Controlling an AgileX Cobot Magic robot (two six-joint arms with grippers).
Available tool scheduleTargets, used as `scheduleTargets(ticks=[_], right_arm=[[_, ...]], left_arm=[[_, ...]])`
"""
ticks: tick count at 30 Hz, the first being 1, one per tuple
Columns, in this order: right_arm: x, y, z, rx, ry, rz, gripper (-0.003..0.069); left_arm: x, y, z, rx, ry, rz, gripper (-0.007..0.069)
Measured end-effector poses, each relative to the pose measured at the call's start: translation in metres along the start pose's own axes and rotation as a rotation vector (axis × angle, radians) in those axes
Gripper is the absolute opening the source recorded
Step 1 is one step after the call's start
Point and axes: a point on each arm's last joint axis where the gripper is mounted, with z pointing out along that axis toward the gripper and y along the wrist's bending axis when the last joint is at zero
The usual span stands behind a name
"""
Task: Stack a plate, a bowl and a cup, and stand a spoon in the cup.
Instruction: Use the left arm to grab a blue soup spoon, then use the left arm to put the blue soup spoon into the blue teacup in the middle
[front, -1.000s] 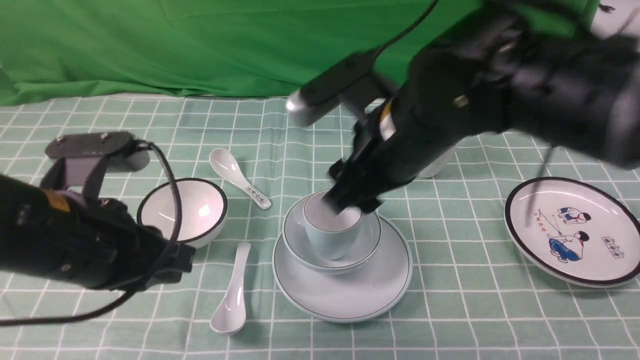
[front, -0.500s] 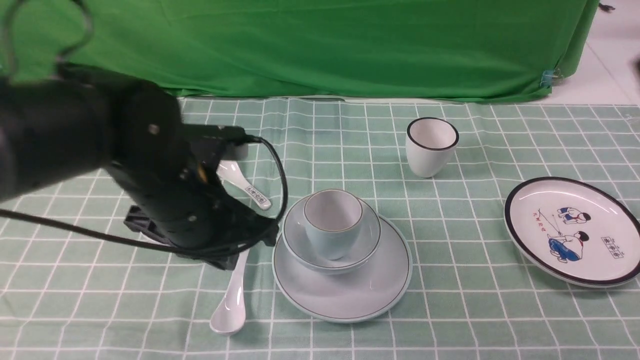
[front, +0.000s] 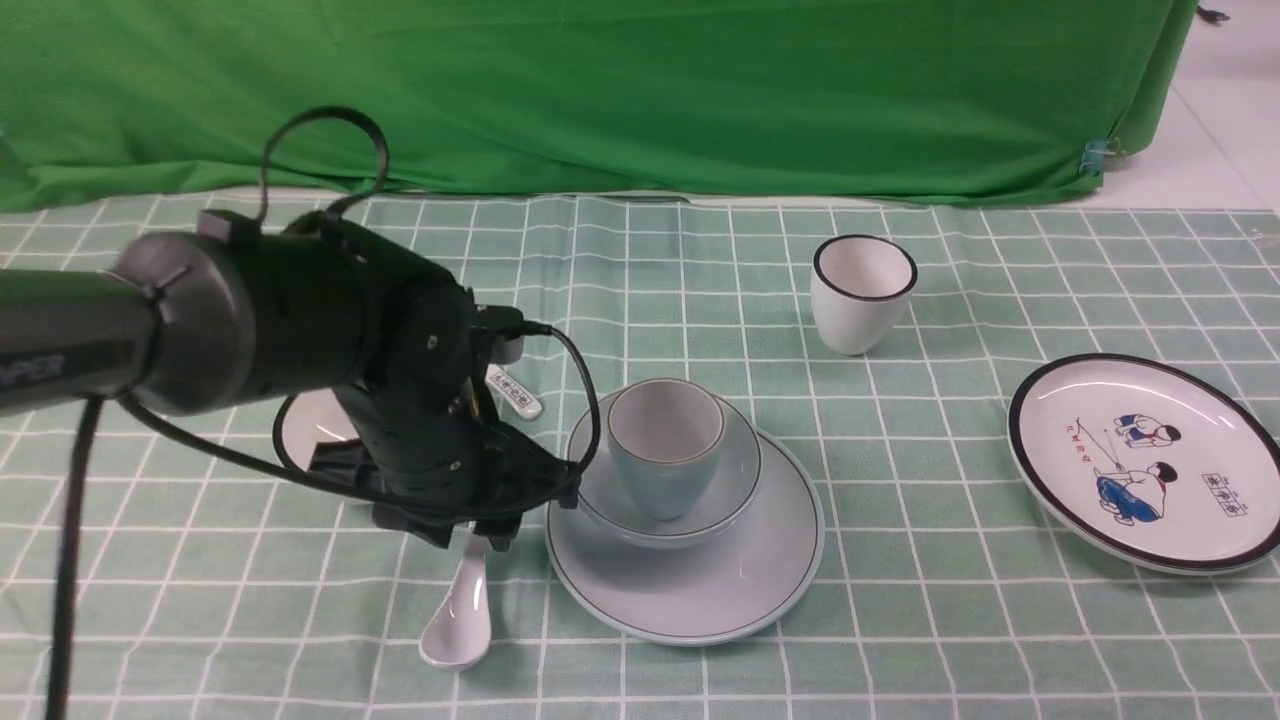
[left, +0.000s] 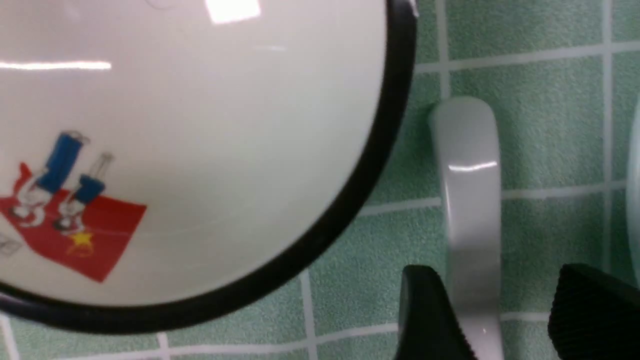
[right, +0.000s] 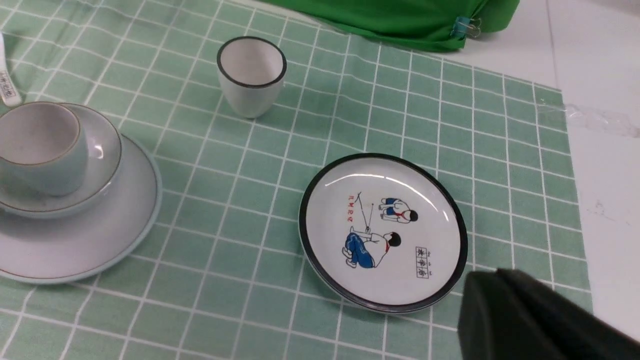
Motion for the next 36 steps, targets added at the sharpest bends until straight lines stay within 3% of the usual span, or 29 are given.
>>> scheduleTargets(ticks=[4, 8, 12, 14, 21, 25, 28, 33, 36], right_arm=[[0.000, 0.000, 0.000, -0.001, -0.004, 0.001, 0.0022], [-0.001, 0.000, 0.000, -0.001, -0.007, 0.001, 0.0022], [-0.001, 0.000, 0.000, -0.002, -0.009, 0.001, 0.0022], [-0.001, 0.000, 0.000, -0.002, -0.009, 0.001, 0.0022], [-0.001, 0.000, 0.000, -0.002, -0.009, 0.001, 0.0022], [-0.001, 0.000, 0.000, -0.002, -0.009, 0.001, 0.0022], [-0.001, 0.000, 0.000, -0.002, -0.010, 0.001, 0.0022], [-0.001, 0.000, 0.000, -0.002, -0.011, 0.001, 0.0022], [-0.002, 0.000, 0.000, -0.004, -0.024, -0.002, 0.0022]], left_arm=[[-0.001, -0.001, 0.011, -0.008, 0.007, 0.001, 0.0400], [-0.002, -0.001, 0.020, -0.012, 0.010, 0.005, 0.0379], [-0.003, -0.001, 0.021, -0.024, 0.010, 0.018, 0.0169], [-0.002, 0.000, 0.020, -0.026, 0.013, 0.019, 0.0115], [-0.001, 0.002, -0.026, 0.000, -0.055, 0.016, 0.0112], [0.000, -0.015, -0.084, 0.131, -0.317, 0.064, 0.0112], [0.001, -0.037, -0.126, 0.315, -0.657, 0.142, 0.0112], [-0.005, -0.052, -0.137, 0.480, -0.942, 0.201, 0.0112], [-0.014, -0.061, -0.121, 0.482, -1.023, 0.299, 0.0112]])
